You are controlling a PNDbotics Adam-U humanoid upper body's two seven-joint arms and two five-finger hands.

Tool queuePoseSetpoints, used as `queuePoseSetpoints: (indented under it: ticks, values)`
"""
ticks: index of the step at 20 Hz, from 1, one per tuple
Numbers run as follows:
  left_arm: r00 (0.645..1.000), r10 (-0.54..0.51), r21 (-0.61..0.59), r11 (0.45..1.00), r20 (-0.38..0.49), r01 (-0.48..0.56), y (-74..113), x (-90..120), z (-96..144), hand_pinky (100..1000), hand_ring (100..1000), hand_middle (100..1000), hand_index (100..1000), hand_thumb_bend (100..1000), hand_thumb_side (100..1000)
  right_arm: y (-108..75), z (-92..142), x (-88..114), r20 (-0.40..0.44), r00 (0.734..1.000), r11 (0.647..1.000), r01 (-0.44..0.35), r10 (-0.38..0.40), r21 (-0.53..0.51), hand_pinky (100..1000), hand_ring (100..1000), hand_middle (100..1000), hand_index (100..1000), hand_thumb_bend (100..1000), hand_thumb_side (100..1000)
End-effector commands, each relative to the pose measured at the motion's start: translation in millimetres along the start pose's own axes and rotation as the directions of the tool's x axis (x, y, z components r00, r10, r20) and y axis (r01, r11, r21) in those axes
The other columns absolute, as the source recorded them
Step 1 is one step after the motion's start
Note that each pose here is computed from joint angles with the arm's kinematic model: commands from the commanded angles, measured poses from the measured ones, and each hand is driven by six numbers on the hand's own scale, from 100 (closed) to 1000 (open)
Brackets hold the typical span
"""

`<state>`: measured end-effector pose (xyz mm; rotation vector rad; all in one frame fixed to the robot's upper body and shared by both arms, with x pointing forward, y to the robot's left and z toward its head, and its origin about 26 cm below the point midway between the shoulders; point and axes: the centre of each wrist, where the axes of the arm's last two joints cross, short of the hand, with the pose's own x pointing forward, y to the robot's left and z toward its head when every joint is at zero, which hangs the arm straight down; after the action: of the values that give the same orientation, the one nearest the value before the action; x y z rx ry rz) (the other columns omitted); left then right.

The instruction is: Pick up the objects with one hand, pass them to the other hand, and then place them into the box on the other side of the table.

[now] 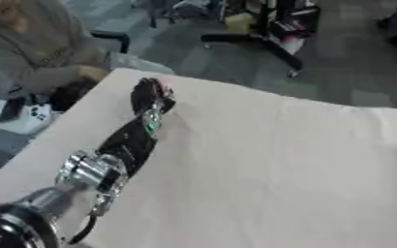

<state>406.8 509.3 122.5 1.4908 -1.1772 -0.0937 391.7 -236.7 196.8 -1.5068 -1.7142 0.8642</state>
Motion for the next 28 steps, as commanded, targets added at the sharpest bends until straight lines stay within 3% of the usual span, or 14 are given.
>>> queuePoseSetpoints:
  ticks: [1,6,11,15,18,19,28]
  values:
    - [0.984,0.073,-0.058,0.996,0.162,-0.064,29.4,27,-16,531,332,289,365,100,174,-7.7,-3,9,0.059,0.998,1.000,0.009,-0.008,-0.017,674,767,660,979,100,379]
    - [0.889,0.220,-0.385,0.921,0.401,-0.055,31.4,73,-6,553,341,297,372,100,131,-10.6,7,46,0.231,0.972,0.999,0.043,-0.036,-0.025,723,787,697,970,100,367]
    - [0.762,0.417,-0.686,0.726,0.496,0.049,7.3,128,28,560,344,301,375,100,127,-17.0,20,94,0.407,0.912,0.994,0.081,-0.047,-0.068,783,817,742,970,230,408]
    - [0.682,0.545,-0.829,0.534,0.488,0.167,-18.0,171,64,564,354,313,385,100,117,-16.9,29,126,0.504,0.863,0.994,0.082,-0.033,-0.076,857,846,772,969,325,438]
    - [0.647,0.604,-0.874,0.430,0.466,0.227,-30.8,193,87,567,359,318,390,100,114,-14.5,35,143,0.555,0.831,0.994,0.090,-0.039,-0.065,879,856,783,965,402,465]
    - [0.640,0.622,-0.886,0.401,0.451,0.234,-34.2,199,93,569,359,318,390,100,112,-13.4,37,148,0.569,0.821,0.994,0.090,-0.042,-0.057,880,856,782,963,381,456]
    - [0.598,0.710,-0.926,0.242,0.372,0.289,-48.1,236,134,582,375,334,404,100,100,-2.5,44,180,0.635,0.771,0.999,0.012,-0.041,0.049,961,892,827,974,466,444]
